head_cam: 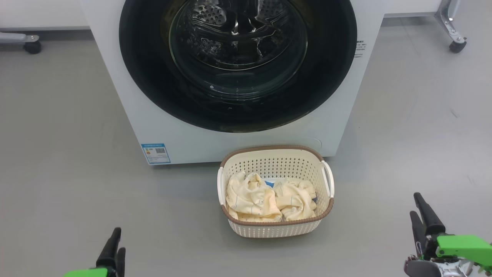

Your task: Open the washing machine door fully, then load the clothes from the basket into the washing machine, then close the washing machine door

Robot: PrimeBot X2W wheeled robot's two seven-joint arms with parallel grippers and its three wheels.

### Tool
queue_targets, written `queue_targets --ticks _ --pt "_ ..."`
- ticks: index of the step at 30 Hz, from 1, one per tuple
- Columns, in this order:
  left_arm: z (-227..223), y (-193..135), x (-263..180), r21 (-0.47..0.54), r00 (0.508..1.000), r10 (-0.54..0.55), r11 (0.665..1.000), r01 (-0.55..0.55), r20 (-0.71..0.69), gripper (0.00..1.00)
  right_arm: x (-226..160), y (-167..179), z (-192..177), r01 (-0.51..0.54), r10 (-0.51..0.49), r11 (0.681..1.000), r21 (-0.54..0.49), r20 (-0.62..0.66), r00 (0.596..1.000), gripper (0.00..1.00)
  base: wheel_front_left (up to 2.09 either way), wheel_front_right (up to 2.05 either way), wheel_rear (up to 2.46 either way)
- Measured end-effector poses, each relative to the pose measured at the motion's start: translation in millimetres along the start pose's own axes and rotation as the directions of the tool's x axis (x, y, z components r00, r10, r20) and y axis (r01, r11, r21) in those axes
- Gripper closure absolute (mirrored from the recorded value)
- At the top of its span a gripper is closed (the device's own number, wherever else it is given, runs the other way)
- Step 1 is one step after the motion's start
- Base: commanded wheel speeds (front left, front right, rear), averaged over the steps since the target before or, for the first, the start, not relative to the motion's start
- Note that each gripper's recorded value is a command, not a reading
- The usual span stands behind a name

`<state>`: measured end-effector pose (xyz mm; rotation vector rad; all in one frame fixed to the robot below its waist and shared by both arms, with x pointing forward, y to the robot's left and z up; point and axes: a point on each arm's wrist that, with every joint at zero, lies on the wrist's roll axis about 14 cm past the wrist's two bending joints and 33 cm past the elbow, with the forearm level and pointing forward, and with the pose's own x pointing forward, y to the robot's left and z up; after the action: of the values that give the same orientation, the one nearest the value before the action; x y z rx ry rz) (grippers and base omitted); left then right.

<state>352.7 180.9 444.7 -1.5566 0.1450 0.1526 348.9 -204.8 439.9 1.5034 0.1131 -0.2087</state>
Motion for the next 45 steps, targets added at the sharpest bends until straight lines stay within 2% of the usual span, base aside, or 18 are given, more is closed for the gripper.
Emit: queue_targets --ticks 7,16,28,39,43,45 --pt "3 -10 1 0.033 0.999 -0.029 0.999 0.029 0.017 0.0 1 5 5 -0.014 0.015 0.999 -0.048 0.026 1.0 0.0 0.0 0.0 0.0" --pt "8 -24 3 0.078 0.996 -0.074 0.995 0.07 0.045 0.0 8 28 8 -0.078 0.083 0.992 -0.099 0.046 0.996 0.0 0.0 0.0 0.0" --pt "12 -58 4 0.201 0.982 -0.178 0.966 0.162 0.064 0.0 12 56 5 -0.154 0.167 0.969 -0.193 0.05 0.985 0.0 0.0 0.0 0.0" --pt "15 -84 1 0.368 0.962 -0.263 0.904 0.217 0.077 0.0 12 84 1 -0.224 0.255 0.909 -0.353 0.043 0.966 0.0 0.0 0.0 0.0" --pt "15 -88 0 0.454 0.958 -0.278 0.865 0.216 0.074 0.0 12 90 -5 -0.235 0.276 0.852 -0.468 0.02 0.961 0.0 0.0 0.0 0.0" --pt "15 -89 0 0.478 0.956 -0.283 0.851 0.216 0.073 0.0 12 91 -6 -0.238 0.28 0.842 -0.485 0.016 0.96 0.0 0.0 0.0 0.0"
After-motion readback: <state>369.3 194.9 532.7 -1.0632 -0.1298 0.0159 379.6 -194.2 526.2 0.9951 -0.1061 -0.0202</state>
